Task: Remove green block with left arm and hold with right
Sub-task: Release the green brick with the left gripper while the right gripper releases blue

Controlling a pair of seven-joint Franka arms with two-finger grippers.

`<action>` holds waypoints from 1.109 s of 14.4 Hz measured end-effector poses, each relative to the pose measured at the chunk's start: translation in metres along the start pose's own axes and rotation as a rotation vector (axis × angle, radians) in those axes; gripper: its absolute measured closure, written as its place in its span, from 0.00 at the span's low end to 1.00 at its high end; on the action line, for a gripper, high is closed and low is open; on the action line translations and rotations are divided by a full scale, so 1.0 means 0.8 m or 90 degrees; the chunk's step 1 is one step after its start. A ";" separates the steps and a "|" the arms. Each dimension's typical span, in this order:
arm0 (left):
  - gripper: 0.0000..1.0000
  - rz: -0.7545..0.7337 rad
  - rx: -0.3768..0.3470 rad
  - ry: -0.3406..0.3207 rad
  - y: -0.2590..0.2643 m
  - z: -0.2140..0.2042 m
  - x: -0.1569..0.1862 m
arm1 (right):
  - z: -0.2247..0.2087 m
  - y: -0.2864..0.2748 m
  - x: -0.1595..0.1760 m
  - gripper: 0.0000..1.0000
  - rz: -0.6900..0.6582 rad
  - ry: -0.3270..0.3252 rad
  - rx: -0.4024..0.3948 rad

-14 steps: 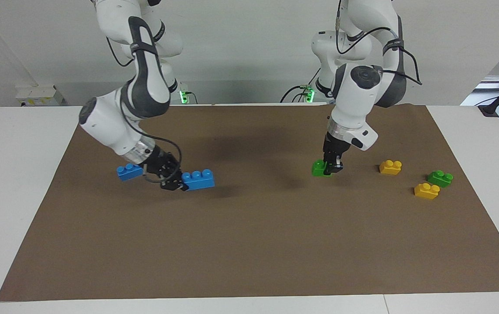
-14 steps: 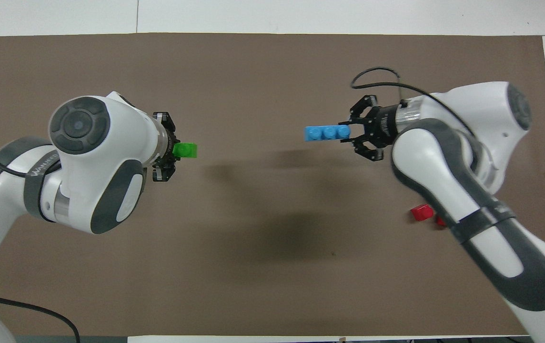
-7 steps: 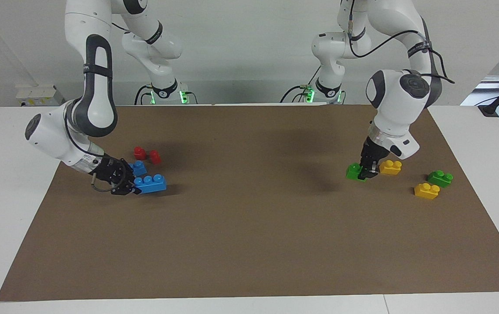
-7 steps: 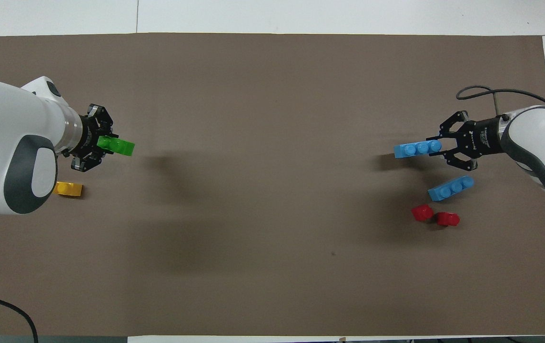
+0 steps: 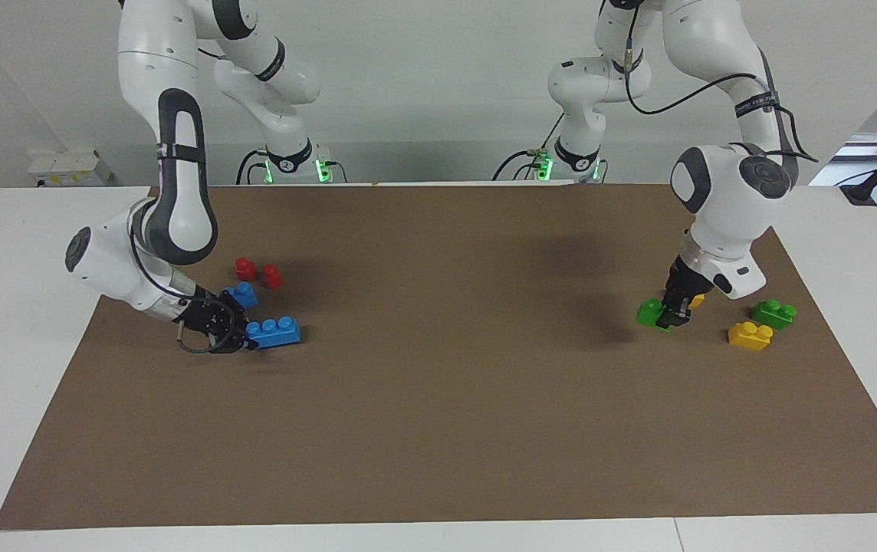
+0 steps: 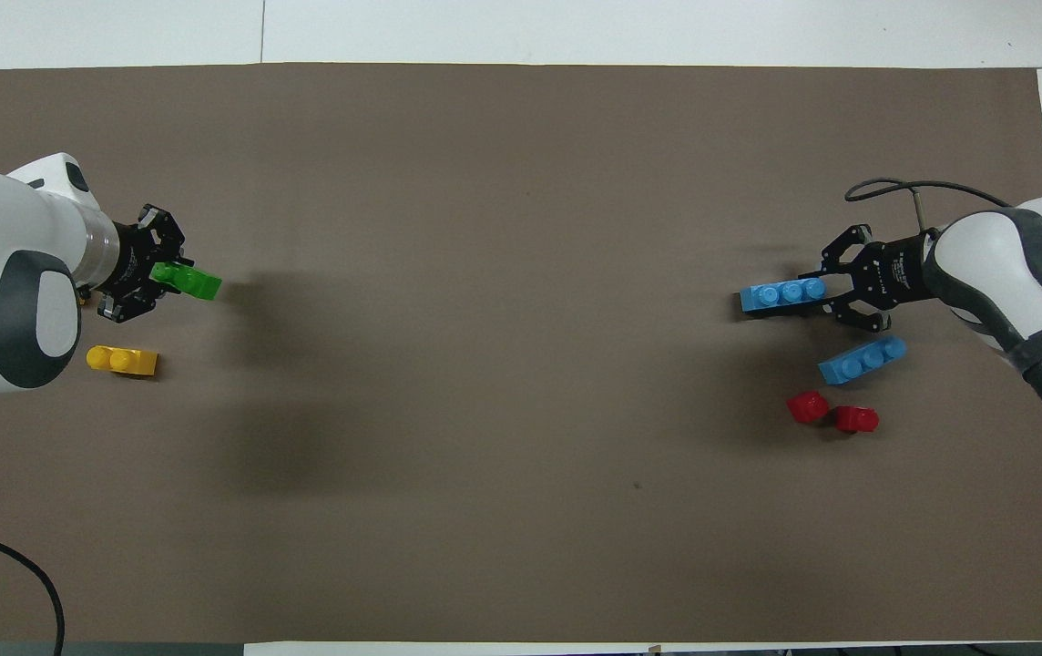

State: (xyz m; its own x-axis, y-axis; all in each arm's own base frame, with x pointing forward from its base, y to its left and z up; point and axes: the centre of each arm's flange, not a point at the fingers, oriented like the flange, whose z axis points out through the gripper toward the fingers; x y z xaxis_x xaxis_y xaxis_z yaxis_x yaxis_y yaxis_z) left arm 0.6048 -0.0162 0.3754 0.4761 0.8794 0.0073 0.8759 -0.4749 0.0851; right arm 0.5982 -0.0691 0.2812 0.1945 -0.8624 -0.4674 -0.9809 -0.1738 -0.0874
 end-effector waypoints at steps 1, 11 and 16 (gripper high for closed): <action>0.66 0.007 0.000 0.000 -0.001 0.010 0.005 | 0.000 0.000 0.000 0.65 0.000 0.000 0.000; 0.66 0.070 -0.015 0.009 -0.011 0.069 0.048 | -0.046 -0.016 -0.021 0.00 -0.027 0.014 0.030; 0.48 0.127 -0.020 0.014 -0.010 0.070 0.049 | -0.140 -0.015 -0.087 0.00 -0.171 0.110 -0.033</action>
State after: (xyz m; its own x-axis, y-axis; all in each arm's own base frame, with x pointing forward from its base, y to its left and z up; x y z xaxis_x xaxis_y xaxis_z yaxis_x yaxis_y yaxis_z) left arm 0.6210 0.0204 0.3188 0.6381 0.7684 0.0485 0.7612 -0.6390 0.1105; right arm 0.5970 -0.0601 0.4131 0.4495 -0.8492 -0.2771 -0.8933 -0.4269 -0.1407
